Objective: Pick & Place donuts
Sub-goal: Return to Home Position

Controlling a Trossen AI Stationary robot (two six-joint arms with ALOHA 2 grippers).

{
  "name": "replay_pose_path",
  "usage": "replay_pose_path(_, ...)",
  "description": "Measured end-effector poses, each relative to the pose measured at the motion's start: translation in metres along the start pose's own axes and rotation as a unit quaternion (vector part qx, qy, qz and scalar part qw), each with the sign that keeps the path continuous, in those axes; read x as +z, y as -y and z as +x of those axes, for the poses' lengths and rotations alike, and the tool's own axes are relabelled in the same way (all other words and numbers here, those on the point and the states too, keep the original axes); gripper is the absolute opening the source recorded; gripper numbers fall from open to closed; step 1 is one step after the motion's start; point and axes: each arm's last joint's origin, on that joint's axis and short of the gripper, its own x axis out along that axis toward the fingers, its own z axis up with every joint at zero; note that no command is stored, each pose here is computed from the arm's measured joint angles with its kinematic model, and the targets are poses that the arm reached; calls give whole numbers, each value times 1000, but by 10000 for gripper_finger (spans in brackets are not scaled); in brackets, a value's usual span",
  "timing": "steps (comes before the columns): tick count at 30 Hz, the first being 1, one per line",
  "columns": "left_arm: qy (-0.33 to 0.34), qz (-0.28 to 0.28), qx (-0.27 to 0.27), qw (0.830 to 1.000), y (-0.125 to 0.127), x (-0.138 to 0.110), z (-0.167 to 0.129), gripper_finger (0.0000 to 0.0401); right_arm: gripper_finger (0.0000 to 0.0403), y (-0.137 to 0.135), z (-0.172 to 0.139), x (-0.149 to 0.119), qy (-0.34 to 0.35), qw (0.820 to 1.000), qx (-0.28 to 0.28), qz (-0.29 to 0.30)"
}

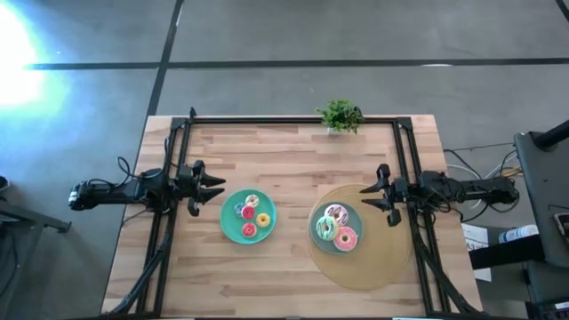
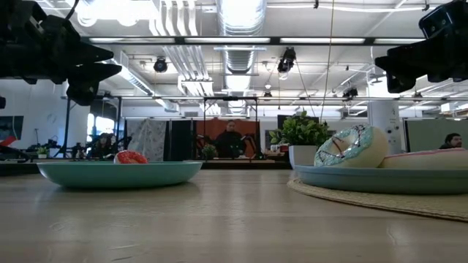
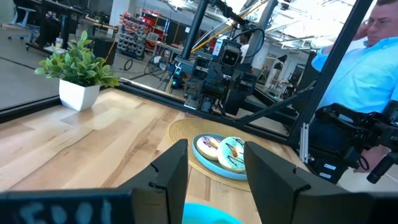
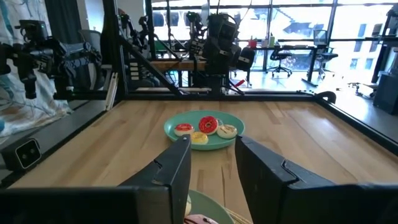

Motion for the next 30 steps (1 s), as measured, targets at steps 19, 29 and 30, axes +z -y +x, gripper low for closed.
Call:
replay_pose_path(19, 0, 0, 0, 1000, 0, 0, 0, 131, 130, 0, 0, 0, 0, 1000, 1, 0)
replay_pose_path(29, 0, 0, 0, 1000, 0, 0, 0, 131, 118, 0, 0, 0, 0, 1000, 0, 0)
replay_pose_path(30, 0, 0, 0, 1000, 0, 0, 0, 131, 118, 0, 0, 0, 0, 1000, 0, 0)
